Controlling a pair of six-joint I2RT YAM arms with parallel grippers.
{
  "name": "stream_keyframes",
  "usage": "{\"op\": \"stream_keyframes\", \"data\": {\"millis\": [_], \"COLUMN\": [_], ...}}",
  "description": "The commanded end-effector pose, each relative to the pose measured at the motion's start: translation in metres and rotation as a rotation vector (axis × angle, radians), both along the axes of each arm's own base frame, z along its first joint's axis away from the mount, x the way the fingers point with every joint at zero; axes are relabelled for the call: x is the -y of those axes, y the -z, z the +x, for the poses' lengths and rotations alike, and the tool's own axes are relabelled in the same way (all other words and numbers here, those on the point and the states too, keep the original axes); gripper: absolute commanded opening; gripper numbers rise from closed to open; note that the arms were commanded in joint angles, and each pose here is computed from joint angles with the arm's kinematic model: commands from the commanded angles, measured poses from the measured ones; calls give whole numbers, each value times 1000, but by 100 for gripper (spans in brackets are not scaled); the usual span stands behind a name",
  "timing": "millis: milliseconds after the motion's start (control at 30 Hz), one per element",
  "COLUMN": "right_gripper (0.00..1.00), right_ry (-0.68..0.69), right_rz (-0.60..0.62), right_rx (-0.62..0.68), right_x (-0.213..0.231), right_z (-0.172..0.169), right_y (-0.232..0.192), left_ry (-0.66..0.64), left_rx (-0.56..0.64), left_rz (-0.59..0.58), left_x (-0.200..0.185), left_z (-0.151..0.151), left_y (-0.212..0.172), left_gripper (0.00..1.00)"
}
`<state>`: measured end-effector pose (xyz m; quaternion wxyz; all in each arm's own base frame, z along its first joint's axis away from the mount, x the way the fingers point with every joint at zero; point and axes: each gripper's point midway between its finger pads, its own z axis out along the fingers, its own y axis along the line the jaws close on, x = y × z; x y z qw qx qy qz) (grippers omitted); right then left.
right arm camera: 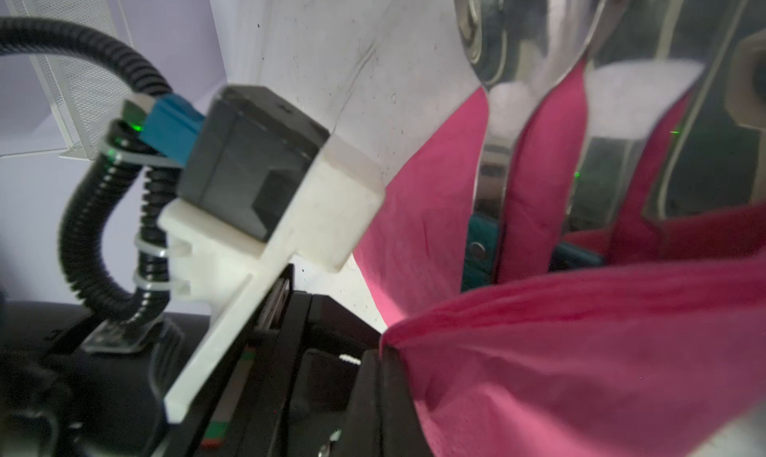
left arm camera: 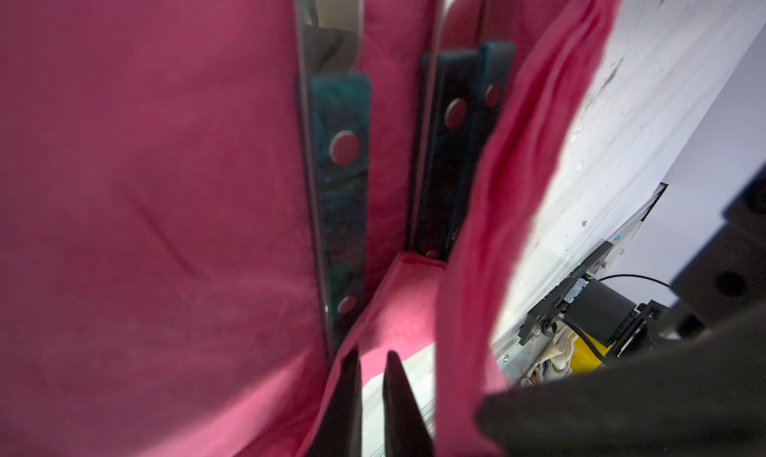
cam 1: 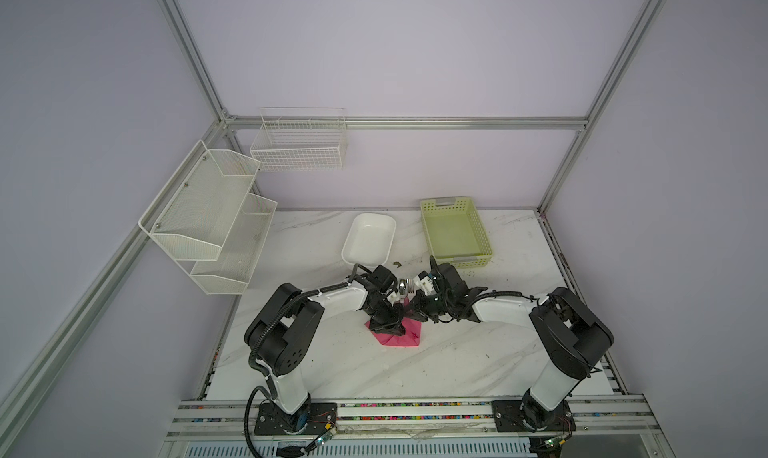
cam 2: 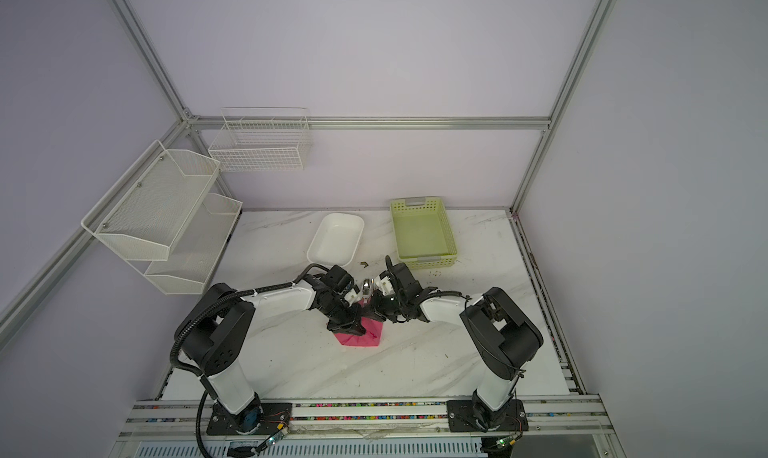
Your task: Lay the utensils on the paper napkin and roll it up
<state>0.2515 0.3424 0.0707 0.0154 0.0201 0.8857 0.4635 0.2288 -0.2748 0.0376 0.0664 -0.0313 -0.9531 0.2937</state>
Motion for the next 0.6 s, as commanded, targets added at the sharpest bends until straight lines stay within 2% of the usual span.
{"op": "stream_keyframes", "data": {"millis": [0, 300, 567], "right_gripper": [0, 0, 0], "right_ry": [14, -3, -13], "right_rz": [23, 7, 1], "right_rx": [13, -6, -6], "right_x": [-10, -14, -16], "right_z": [6, 8, 10], "right_y": [-2, 16, 19], "left_ry": [-10, -24, -9], "left_rx": [75, 78, 37], "left_rz": [-63, -56, -30], "left_x": [8, -7, -20], "left_z": [14, 1, -20], "left_y": [-28, -41, -26], "left_gripper": [14, 16, 15]}}
